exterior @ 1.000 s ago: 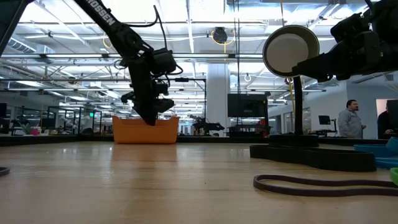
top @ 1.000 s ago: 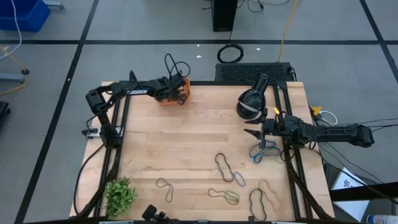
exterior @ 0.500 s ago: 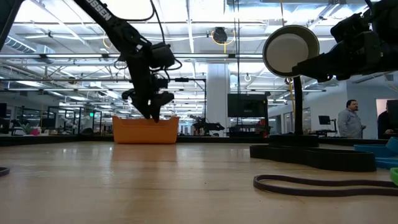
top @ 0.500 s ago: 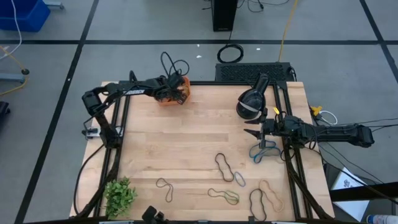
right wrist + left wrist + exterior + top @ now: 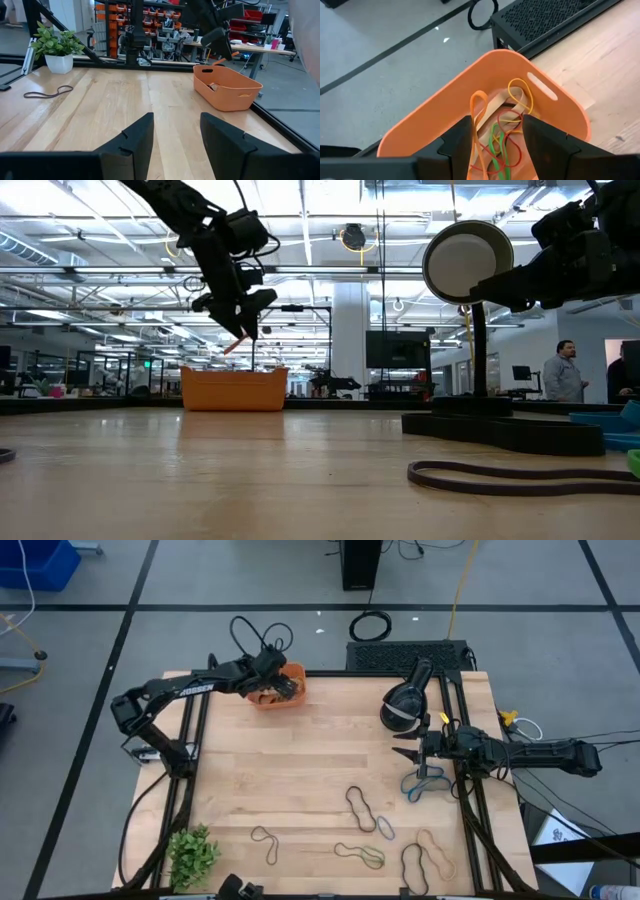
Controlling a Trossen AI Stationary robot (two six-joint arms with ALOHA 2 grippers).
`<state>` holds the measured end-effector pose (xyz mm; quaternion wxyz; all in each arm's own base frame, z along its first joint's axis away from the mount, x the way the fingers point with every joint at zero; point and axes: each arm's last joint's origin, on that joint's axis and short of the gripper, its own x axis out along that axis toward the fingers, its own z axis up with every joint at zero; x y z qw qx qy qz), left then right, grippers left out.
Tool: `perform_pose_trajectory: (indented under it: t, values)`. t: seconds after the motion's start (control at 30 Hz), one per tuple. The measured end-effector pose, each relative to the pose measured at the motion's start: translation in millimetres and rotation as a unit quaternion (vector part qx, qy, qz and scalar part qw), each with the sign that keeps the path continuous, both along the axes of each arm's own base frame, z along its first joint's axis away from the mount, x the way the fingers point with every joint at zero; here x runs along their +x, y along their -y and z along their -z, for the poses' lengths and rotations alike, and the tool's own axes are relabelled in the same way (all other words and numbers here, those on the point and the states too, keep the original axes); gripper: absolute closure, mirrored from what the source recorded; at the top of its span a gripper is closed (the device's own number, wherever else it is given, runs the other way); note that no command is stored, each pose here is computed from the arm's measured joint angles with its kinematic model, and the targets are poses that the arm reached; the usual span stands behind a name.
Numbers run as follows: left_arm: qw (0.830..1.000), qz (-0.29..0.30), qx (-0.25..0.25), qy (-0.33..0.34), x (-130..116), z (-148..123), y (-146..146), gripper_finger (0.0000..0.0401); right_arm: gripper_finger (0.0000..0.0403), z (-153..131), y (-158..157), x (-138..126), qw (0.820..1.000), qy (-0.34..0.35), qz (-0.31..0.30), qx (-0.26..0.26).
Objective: Pick and place rubber bands into bin
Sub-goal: Put the orange rubber band into the orange container
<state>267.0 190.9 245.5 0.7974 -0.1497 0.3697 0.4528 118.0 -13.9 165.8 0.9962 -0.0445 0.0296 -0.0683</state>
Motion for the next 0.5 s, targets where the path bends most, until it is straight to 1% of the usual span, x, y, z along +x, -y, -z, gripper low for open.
perform_pose_trajectory:
  t: [0.4,0.5]
  values:
    - [1.000,-0.001,-0.004,0.002,0.1,0.5,0.2,0.0219,0.0248,0.0,0.0,0.0,1.000,0.000,0.000,0.000]
    - [1.000,0.001,-0.009,-0.005,2.8,5.4,0.6,0.0219,0.0248,0.0,0.0,0.0,1.000,0.000,0.000,0.000]
